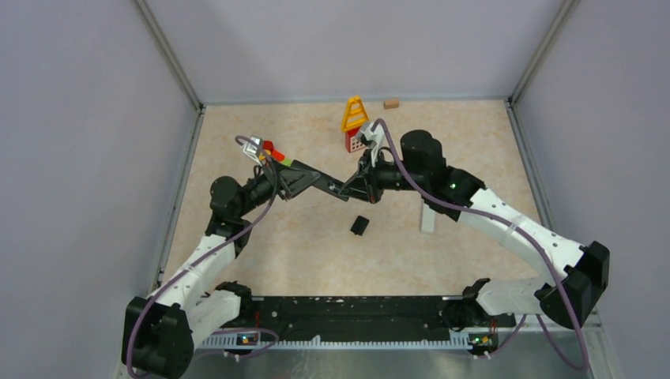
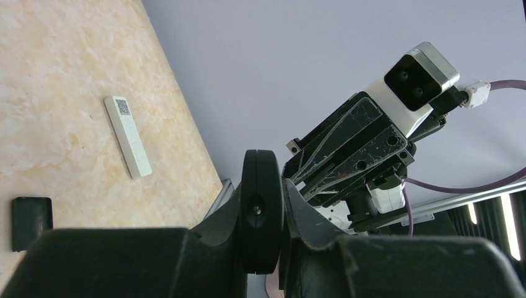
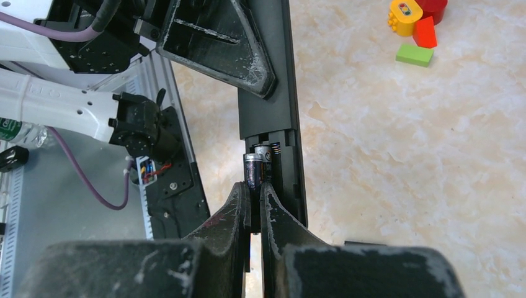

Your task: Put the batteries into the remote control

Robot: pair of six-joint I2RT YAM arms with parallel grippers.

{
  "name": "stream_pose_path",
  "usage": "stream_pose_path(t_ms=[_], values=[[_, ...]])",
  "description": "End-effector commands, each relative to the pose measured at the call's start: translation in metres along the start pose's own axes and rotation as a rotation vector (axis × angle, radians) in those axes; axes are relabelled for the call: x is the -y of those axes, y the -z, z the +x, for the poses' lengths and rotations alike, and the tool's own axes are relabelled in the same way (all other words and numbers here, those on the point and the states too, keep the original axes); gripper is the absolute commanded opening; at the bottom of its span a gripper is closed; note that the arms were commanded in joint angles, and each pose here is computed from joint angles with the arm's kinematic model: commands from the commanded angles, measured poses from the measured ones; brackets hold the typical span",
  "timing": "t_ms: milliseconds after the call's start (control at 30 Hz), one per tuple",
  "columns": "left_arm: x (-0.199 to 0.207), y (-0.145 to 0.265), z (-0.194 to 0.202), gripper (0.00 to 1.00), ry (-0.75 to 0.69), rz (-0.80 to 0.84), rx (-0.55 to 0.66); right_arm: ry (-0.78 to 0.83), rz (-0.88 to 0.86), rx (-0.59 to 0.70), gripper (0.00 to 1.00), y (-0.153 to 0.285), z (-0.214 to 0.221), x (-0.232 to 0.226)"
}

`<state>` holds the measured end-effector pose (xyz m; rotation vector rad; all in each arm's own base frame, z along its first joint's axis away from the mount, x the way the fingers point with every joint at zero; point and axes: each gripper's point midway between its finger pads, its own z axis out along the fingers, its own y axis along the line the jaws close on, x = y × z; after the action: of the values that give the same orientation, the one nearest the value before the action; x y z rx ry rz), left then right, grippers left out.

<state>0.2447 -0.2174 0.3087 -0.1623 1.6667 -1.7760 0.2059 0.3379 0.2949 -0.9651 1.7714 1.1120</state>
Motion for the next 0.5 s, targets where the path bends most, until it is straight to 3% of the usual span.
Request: stream_pose_path(t_ms=[0,267,467], values=[[0.031,0.002,-0.013,0.00,-0.099,0.088,0.073,-0.027,-0.003,-0.018,0.00,0.001,0.004,-0.009],[0.007,0.002,-0.005,0.00,-0.046,0.006,0.030,0.020,0.052,0.107,0.00,0.021,-0.041,-0.014],[-0.001,0.001,-0.003,0.00,-0.012,-0.023,0.017,0.041,0.136,0.074,0.00,0.030,-0.035,-0.003]])
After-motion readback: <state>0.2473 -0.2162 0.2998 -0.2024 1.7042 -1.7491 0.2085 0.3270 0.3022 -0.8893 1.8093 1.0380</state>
